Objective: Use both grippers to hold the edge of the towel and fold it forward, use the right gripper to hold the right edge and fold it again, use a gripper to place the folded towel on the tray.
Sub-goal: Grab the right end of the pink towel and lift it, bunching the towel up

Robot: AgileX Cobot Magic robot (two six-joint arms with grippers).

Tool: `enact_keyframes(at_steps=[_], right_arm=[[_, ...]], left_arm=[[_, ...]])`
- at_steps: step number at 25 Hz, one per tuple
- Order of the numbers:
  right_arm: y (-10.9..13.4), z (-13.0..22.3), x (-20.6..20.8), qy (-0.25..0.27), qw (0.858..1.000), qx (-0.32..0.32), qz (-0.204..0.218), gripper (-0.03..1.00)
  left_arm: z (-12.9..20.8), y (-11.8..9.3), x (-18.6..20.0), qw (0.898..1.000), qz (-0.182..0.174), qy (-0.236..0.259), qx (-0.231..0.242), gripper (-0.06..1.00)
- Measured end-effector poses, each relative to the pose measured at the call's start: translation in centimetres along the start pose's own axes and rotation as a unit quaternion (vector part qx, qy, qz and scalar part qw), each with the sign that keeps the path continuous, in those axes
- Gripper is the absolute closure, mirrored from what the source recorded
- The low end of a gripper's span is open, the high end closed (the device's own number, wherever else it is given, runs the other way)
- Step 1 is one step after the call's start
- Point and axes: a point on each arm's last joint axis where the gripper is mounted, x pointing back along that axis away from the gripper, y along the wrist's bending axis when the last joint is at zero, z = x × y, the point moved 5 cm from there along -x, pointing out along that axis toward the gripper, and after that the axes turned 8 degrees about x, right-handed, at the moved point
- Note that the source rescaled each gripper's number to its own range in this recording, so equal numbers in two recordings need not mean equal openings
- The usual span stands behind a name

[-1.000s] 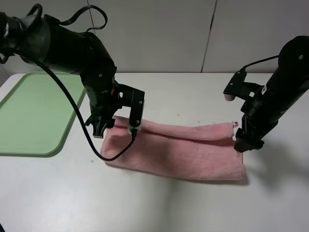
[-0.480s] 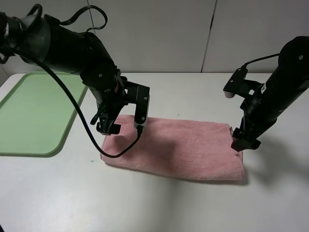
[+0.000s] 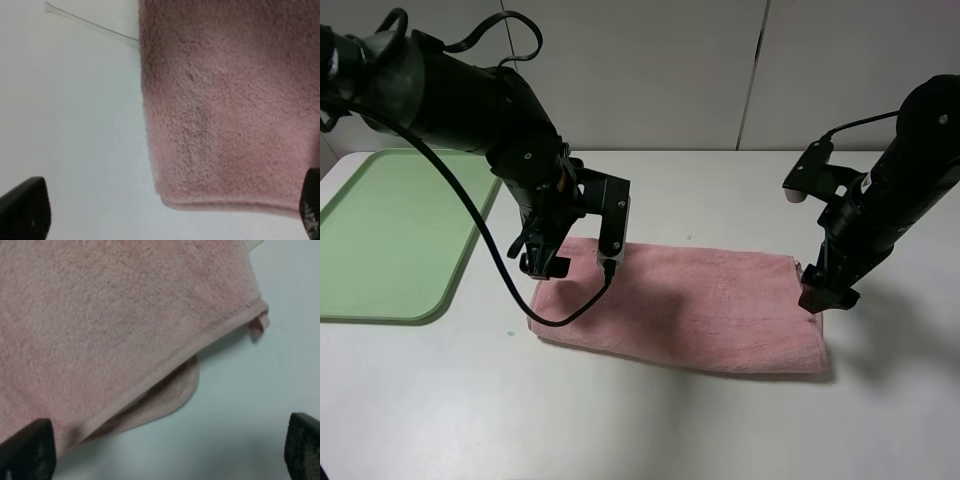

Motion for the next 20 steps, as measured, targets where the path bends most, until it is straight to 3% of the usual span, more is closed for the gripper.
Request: enact_keyframes(at_steps=[15,20], right_arm=[[0.0,0.0,0.0,-0.001,1.000,-0.014,-0.001,-0.03],[0.1,0.0,0.0,0.000,1.000,-0.025,-0.003,-0.03]], left_arm=[[-0.6,-0.1,0.0,1.000,0.003,-0.020,0.018,-0.05],[1.1,-0.9,0.4,0.999,0.032,0.035,0.022,-0.05]])
